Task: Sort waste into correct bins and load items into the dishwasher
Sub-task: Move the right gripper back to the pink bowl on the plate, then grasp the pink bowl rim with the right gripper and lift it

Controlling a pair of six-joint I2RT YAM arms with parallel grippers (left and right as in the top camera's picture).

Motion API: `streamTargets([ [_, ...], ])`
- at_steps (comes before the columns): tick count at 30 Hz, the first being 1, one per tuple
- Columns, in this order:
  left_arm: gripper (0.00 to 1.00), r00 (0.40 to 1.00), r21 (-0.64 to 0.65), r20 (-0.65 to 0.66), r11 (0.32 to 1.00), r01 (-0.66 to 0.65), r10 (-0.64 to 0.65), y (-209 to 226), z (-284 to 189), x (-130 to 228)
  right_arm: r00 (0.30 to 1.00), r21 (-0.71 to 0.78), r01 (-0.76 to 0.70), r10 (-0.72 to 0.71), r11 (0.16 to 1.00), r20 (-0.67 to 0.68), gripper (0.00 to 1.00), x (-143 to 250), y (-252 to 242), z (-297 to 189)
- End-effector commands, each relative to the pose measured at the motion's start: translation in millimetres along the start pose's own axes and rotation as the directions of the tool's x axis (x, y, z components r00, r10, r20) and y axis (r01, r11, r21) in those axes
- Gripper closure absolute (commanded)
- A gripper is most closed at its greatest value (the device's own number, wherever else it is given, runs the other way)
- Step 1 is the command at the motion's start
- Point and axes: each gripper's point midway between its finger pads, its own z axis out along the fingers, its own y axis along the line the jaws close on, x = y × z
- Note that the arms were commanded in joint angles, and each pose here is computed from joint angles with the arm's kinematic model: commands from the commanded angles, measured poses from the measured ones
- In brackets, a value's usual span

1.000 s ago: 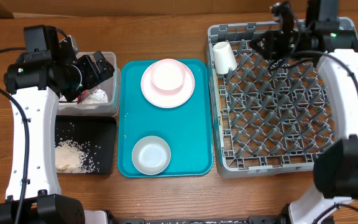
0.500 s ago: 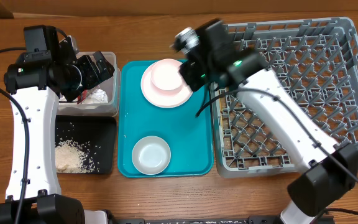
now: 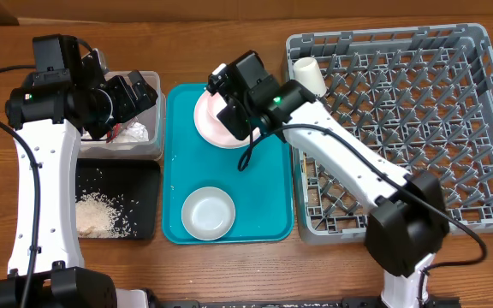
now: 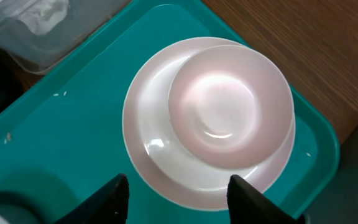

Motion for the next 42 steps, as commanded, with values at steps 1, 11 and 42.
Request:
streamTargets([
  [1, 0.0, 1.0, 0.011, 0.006, 1.0, -0.012, 0.012, -2, -2, -3, 0.999, -0.033, 0.047, -0.047, 0.998, 0.005, 0.47, -2, 4, 17],
  [11, 0.0, 1.0, 0.011, 0.007, 1.0, -0.011, 0.011, -2, -2, -3, 0.997, -0.041, 0.08, -0.079, 0.996, 0.026, 0.44, -2, 4, 59],
  [42, 0.0, 1.0, 0.011, 0.006, 1.0, -0.012, 0.012, -2, -2, -3, 0.993, -0.026, 0.076, -0.073, 0.997, 0.091, 0.96, -18, 1, 63],
])
